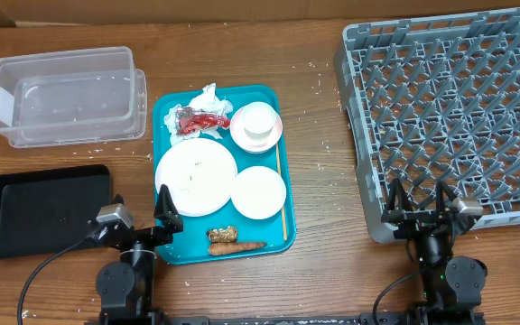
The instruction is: Sort waste into correct bins and load items into the dishwasher
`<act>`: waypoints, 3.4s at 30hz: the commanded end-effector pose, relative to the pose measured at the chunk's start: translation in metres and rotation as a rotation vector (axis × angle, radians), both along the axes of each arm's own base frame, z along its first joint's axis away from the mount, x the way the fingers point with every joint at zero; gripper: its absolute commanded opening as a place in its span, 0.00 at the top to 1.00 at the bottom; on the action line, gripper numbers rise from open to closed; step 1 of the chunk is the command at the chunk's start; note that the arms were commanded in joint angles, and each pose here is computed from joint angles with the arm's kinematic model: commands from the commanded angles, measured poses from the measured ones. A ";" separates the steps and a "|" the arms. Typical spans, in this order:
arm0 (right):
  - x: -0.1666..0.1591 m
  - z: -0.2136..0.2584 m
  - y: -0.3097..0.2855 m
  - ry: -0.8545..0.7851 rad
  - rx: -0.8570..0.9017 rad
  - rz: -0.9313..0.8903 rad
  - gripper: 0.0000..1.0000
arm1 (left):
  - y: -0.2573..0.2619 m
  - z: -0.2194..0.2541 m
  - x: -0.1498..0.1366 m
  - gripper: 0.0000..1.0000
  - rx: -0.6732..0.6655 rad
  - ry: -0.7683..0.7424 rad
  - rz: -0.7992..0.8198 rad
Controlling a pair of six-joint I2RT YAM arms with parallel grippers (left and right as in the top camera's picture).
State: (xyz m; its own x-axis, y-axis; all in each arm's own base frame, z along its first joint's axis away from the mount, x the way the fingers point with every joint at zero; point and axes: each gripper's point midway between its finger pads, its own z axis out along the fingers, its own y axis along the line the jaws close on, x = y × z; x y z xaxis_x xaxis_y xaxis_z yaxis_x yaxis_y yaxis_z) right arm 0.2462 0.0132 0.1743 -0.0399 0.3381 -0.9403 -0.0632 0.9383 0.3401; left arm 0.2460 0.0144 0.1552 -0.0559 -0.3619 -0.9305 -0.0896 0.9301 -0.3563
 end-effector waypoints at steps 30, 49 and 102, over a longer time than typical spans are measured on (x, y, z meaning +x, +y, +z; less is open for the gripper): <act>-0.061 0.154 0.077 -0.136 0.908 0.664 0.00 | -0.002 0.001 0.000 0.00 -0.014 -0.009 -0.010; 0.042 0.228 0.116 0.321 0.028 0.598 0.00 | -0.002 0.001 0.000 0.00 -0.014 -0.009 -0.008; 0.169 -0.067 0.333 0.883 -0.493 0.619 0.23 | -0.002 0.001 0.000 0.00 -0.014 -0.009 -0.007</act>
State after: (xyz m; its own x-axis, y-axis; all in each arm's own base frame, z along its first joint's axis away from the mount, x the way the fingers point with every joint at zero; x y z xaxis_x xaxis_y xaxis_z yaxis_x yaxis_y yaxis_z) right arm 0.4100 0.3463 0.1115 -0.7714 -0.3576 -0.5264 -0.4847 0.8661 0.1221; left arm 0.2460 0.0145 0.1552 -0.0556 -0.3619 -0.9306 -0.0903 0.9300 -0.3563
